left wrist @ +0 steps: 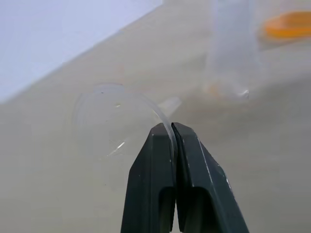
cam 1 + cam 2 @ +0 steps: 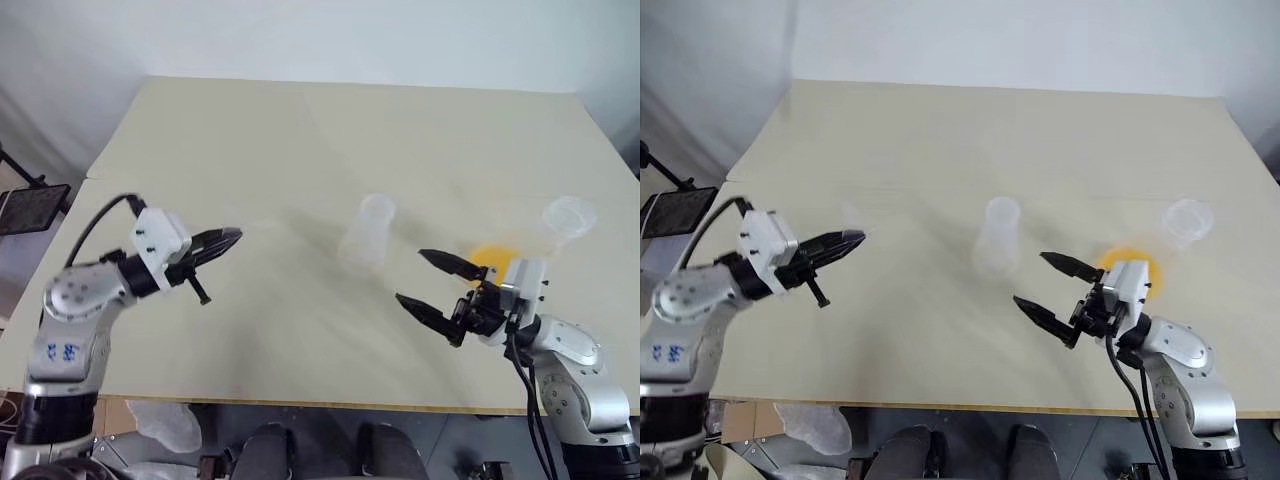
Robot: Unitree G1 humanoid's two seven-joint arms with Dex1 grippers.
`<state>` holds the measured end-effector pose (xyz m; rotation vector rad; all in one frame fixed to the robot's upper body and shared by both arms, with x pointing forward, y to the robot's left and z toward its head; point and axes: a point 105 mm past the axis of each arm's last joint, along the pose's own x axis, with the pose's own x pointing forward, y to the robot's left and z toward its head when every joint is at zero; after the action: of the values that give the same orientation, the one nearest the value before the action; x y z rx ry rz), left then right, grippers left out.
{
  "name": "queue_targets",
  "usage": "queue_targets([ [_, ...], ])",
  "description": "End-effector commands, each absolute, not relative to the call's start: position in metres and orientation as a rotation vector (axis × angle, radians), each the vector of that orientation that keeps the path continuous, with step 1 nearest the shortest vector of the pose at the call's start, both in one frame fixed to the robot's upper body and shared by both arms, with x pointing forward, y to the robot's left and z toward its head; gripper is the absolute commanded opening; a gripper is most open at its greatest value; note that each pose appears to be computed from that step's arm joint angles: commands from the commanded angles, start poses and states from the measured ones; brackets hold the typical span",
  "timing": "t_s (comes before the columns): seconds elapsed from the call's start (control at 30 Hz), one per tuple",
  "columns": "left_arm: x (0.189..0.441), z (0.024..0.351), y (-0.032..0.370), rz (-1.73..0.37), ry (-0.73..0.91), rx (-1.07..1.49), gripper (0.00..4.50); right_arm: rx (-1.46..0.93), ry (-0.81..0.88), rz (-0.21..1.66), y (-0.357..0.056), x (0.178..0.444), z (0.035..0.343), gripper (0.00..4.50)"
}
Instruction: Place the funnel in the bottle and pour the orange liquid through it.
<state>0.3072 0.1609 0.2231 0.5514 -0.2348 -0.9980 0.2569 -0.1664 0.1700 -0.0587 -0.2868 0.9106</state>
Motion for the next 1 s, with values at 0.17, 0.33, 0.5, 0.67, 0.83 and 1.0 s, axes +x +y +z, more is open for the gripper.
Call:
queue_targets([
  [0.17, 0.331, 0.285, 0.104, -1.296, -0.302, 0.827, 0.08, -0.059, -0.417, 0.634, -0.198, 0.247, 0.184, 4.5],
  [0.33, 0.344, 0.298, 0.076, -1.394, -0.284, 0.977, 0.08, -0.047, -0.435, 0.574, -0.199, 0.246, 0.181, 4.5],
  [0.5, 0.353, 0.299, 0.06, -1.432, -0.278, 1.052, 0.08, -0.036, -0.443, 0.57, -0.194, 0.245, 0.18, 4.5],
  [0.67, 0.363, 0.29, 0.047, -1.421, -0.265, 1.139, 0.08, -0.014, -0.447, 0.561, -0.187, 0.243, 0.178, 4.5],
  [0.83, 0.36, 0.288, 0.033, -1.471, -0.277, 1.142, 0.08, 0.005, -0.445, 0.558, -0.181, 0.242, 0.174, 4.5],
  [1.0, 0.359, 0.296, 0.023, -1.476, -0.311, 1.108, 1.03, 0.014, -0.446, 0.556, -0.178, 0.242, 0.173, 4.5],
])
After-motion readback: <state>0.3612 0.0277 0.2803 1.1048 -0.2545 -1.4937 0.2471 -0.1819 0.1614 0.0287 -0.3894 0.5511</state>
